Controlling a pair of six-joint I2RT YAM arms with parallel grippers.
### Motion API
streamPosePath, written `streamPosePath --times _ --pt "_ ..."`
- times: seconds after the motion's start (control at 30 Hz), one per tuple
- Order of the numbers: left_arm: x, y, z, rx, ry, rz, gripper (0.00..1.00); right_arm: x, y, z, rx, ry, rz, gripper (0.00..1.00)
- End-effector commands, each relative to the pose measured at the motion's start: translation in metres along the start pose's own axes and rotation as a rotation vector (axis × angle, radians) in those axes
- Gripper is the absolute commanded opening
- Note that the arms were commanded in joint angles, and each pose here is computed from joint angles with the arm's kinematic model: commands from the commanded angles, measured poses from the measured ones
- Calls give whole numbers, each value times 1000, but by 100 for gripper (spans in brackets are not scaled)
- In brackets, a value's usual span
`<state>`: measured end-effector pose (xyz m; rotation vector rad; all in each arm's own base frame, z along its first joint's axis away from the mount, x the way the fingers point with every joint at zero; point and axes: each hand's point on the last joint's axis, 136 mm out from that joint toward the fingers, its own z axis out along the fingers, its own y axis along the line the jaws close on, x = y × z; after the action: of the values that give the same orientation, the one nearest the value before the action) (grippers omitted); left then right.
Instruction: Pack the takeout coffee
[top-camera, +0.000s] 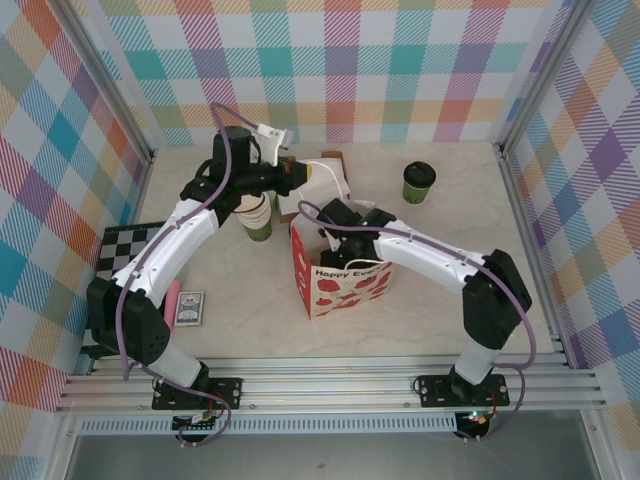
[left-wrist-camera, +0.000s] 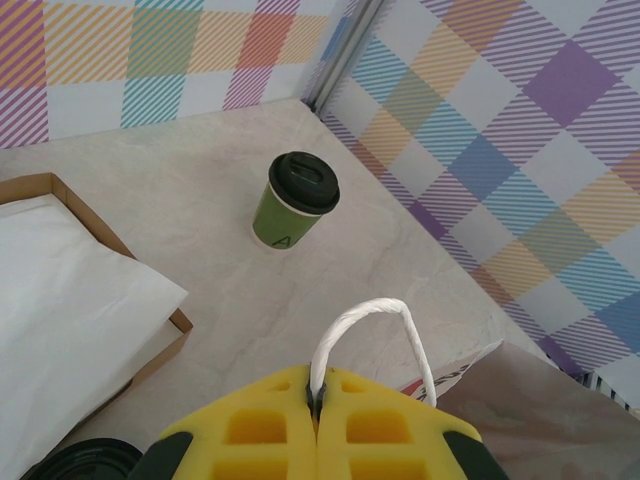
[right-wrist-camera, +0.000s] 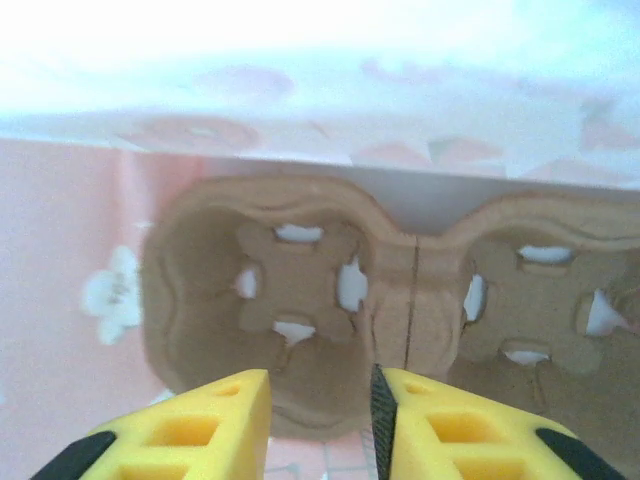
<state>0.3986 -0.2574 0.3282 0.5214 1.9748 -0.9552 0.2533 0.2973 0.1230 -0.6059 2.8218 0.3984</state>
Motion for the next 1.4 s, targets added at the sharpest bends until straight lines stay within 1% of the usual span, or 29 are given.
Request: streamPosePath --times 0.0,0.07,0.2,0.3,0.47,0.5,0.53,0.63,0.77,0.8,0.83,0.87,0.93,1.03,1.13,1.27,1.37 --pt "-3 -7 -9 18 -2 26 0 -17 15 -25 -68 -101 -38 40" --pt "-2 -8 -9 20 -1 29 0 -22 20 -36 -87 -132 -47 45" --pt "-1 -8 -8 25 2 28 0 -33 32 -61 -144 -201 -59 59" --pt "-1 -8 -9 25 5 27 0 -42 43 -82 -193 -253 -93 68" --pt "-1 -9 -10 29 4 37 0 -55 54 -116 -227 -333 -173 90" --pt "0 -10 -10 33 6 37 0 -58 55 -120 -223 -348 -186 97" --pt "0 -10 -9 34 7 37 0 -62 55 -124 -216 -368 -194 100" --pt "1 -10 -9 35 10 35 0 -77 62 -147 -233 -442 -253 100" --pt "-1 -13 -9 51 8 44 0 -87 80 -187 -280 -543 -422 100" --pt "-3 -14 -10 56 5 51 0 -87 79 -192 -273 -554 -469 100" --pt "4 -13 -10 53 33 37 0 -89 75 -194 -249 -566 -502 100" --pt "5 -13 -10 54 36 38 0 -91 69 -195 -231 -571 -517 100" --pt "6 -14 -9 58 41 35 0 -97 55 -196 -202 -571 -557 100" --pt "6 -16 -11 67 45 32 0 -95 40 -193 -231 -528 -619 99" --pt "5 -19 -13 72 45 42 0 -97 25 -185 -217 -495 -683 99" --pt "4 -22 -15 80 44 53 0 -107 3 -182 -185 -455 -695 97" --pt "4 -24 -15 87 52 59 0 -110 -11 -178 -227 -422 -714 94"
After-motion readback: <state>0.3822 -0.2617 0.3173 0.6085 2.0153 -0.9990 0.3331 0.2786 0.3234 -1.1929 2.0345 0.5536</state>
